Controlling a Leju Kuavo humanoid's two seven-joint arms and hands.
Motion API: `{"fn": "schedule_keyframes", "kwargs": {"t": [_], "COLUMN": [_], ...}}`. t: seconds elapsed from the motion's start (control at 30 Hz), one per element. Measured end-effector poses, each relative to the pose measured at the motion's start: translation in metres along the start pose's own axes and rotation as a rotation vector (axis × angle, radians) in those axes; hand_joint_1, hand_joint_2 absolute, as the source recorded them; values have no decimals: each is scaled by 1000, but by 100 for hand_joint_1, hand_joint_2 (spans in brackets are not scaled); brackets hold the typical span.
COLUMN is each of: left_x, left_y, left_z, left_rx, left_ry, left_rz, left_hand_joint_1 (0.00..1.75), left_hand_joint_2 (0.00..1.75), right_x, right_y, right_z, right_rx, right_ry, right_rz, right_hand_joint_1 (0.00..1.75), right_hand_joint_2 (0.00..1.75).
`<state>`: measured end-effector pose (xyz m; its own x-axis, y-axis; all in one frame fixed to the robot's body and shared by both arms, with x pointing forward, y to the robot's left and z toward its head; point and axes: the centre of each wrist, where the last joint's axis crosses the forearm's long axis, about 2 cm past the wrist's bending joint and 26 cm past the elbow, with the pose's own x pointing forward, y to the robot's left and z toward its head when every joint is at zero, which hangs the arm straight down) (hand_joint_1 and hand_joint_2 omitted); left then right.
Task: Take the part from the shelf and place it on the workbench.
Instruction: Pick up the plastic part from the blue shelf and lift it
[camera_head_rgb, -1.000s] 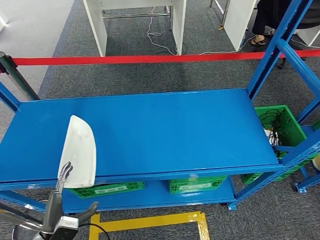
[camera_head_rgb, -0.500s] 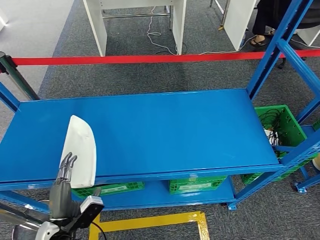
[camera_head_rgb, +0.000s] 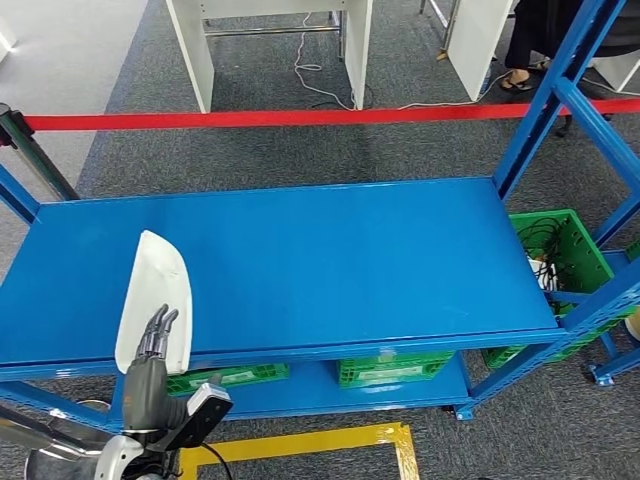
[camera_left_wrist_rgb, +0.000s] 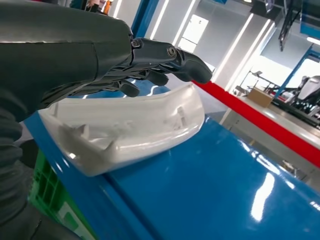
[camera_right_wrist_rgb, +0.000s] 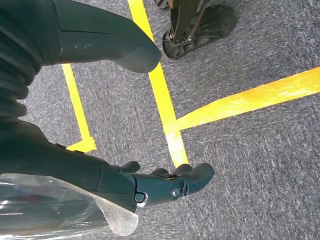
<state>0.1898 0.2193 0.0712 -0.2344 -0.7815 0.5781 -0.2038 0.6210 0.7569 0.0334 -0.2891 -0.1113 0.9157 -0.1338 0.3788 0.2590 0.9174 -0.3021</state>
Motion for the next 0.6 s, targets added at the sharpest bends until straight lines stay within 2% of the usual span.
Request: {"fn": "schedule_keyframes", "kwargs": {"t": [0.3, 0.6], "left_x": [2, 2], "left_y": [-3, -6], "left_z": [-7, -17], "left_rx": [24, 36], "left_ry": [66, 80], "left_rz": [-105, -145], "left_hand_joint_1": [0, 0], "left_hand_joint_2": [175, 175], "right_x": [0, 0], "right_y": [1, 1], "right_z": [0, 0], "right_rx": [7, 8], "right_ry": [-1, 2], "right_rz": [19, 25], "right_hand_joint_1": [0, 0], "right_hand_joint_2": [175, 175]}}
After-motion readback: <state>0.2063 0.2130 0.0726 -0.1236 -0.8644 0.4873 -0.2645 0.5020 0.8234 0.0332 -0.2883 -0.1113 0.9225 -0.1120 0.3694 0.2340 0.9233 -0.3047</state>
